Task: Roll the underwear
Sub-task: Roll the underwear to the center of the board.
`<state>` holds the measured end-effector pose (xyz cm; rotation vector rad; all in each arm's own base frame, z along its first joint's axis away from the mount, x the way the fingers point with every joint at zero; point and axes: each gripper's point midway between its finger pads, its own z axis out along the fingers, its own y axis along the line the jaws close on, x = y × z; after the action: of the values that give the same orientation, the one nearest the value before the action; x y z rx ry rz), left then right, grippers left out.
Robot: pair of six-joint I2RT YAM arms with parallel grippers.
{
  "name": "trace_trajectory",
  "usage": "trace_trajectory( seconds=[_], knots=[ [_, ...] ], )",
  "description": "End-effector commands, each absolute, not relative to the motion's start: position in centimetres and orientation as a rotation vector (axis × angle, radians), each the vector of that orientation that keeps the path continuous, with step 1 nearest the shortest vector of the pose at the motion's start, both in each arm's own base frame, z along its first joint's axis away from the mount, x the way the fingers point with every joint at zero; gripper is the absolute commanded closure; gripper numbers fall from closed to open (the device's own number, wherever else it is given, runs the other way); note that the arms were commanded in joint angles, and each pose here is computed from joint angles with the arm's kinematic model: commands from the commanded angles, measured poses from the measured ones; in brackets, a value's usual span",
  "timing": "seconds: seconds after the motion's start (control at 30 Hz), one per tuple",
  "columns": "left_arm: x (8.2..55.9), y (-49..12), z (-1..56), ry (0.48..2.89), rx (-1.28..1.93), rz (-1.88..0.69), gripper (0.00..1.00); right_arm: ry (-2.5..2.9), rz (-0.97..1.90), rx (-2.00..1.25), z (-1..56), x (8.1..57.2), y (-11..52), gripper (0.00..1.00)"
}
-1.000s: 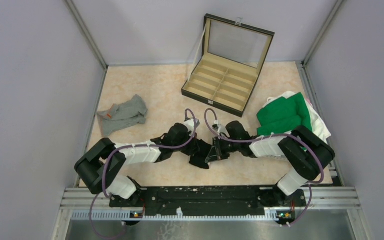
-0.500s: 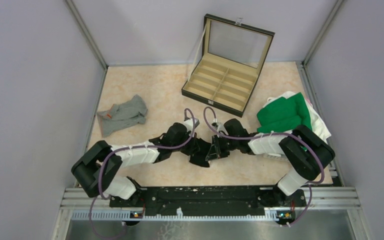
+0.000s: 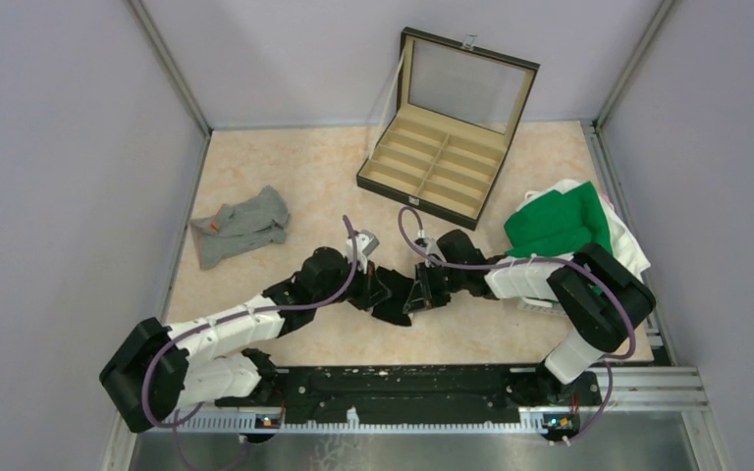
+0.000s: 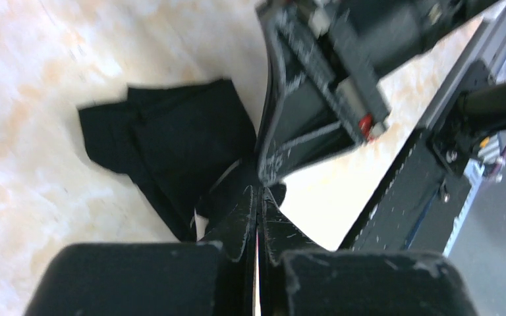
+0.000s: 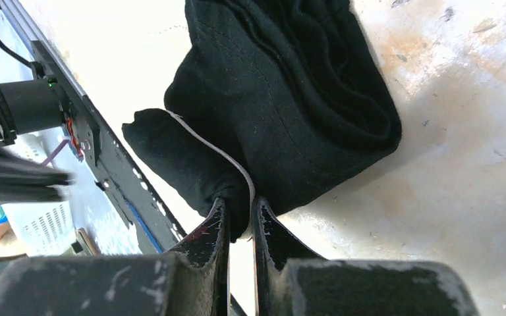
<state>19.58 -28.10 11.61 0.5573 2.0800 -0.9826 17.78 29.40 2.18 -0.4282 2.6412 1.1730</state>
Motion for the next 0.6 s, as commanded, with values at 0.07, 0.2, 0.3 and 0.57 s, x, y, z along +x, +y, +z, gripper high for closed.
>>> trace_trajectory(
  seconds=[0.07, 0.2, 0.3, 0.57],
  knots=[
    [16.8, -28.7, 9.8, 2.094, 0.641, -1.109, 1.0, 2.729, 0.904, -0.355, -1.0, 19.2, 26.6, 0.92],
    [16.9, -29.2, 10.0, 2.085, 0.657, -1.116, 1.0, 2.728, 0.903, -0.356, -1.0, 19.2, 26.6, 0.91],
    [17.2, -29.6, 10.0, 2.082, 0.662, -1.114, 1.0, 2.731, 0.902, -0.357, -1.0, 19.1, 26.5, 0.91],
    [17.9, -30.0, 7.9, 2.131, 0.664, -1.08, 1.0, 2.728, 0.911, -0.359, -0.8, 19.2, 26.6, 0.89]
  ],
)
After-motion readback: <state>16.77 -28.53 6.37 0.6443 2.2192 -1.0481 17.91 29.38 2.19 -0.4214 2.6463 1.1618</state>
